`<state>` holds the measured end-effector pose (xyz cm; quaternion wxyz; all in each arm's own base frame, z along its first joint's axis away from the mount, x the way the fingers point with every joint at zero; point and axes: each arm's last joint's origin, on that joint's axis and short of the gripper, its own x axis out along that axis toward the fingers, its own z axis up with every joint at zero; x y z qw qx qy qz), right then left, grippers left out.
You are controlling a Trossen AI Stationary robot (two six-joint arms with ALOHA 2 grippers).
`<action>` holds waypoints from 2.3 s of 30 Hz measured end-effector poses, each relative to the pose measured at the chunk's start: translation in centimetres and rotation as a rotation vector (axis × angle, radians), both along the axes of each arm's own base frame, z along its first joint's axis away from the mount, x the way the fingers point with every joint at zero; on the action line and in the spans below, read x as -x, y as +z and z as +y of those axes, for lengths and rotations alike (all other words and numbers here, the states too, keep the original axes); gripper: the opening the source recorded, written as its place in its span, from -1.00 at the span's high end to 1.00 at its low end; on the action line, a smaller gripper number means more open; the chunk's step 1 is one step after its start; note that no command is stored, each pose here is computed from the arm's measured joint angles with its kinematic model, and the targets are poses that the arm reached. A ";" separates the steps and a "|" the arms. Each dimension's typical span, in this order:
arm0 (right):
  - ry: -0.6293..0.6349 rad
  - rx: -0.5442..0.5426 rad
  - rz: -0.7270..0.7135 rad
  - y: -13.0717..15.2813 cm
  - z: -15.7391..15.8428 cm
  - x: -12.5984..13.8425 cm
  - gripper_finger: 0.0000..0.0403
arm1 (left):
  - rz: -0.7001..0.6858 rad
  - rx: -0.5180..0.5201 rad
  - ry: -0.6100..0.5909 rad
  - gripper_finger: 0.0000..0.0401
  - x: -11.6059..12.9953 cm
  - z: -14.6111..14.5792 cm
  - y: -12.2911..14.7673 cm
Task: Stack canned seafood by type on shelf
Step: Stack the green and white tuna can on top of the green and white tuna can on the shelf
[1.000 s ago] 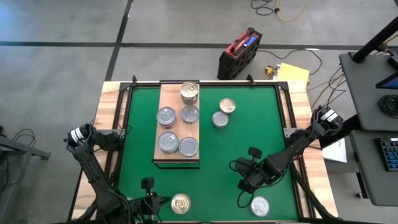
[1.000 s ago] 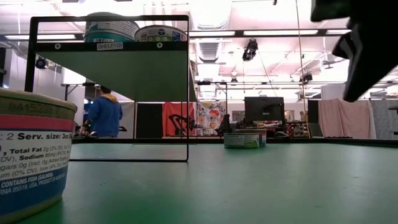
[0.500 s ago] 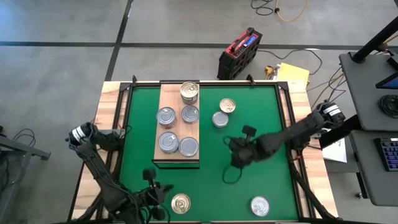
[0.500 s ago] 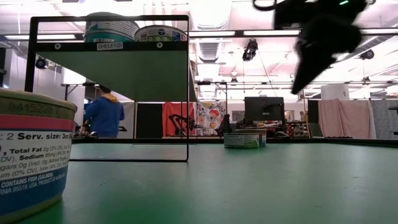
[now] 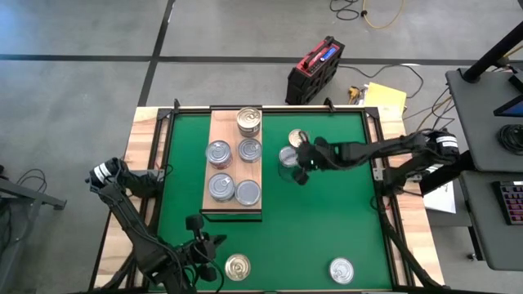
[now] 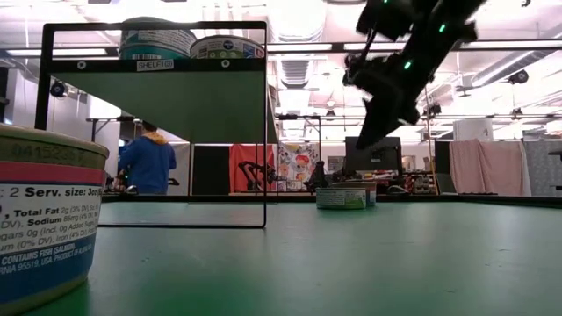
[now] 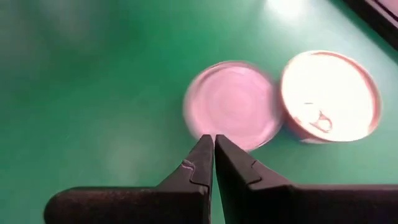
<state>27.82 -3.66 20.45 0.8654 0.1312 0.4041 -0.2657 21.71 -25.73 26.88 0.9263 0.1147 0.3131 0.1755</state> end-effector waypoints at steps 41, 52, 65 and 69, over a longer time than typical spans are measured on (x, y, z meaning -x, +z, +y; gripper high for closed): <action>-0.087 -0.281 0.046 -5.7 3.0 -1.8 0.95 | -0.042 -0.163 0.022 1.00 0.4 0.9 0.0; 0.079 -0.436 0.133 -5.8 9.7 -0.7 0.96 | -0.055 -0.074 0.019 1.00 0.0 0.3 0.0; 0.164 -0.426 0.156 -2.9 14.7 3.4 0.96 | -0.098 0.102 -0.065 1.00 -1.7 -1.8 0.0; 0.210 -0.382 0.091 -0.9 14.9 4.5 0.96 | -0.123 0.140 -0.115 1.00 -3.4 -2.4 -0.1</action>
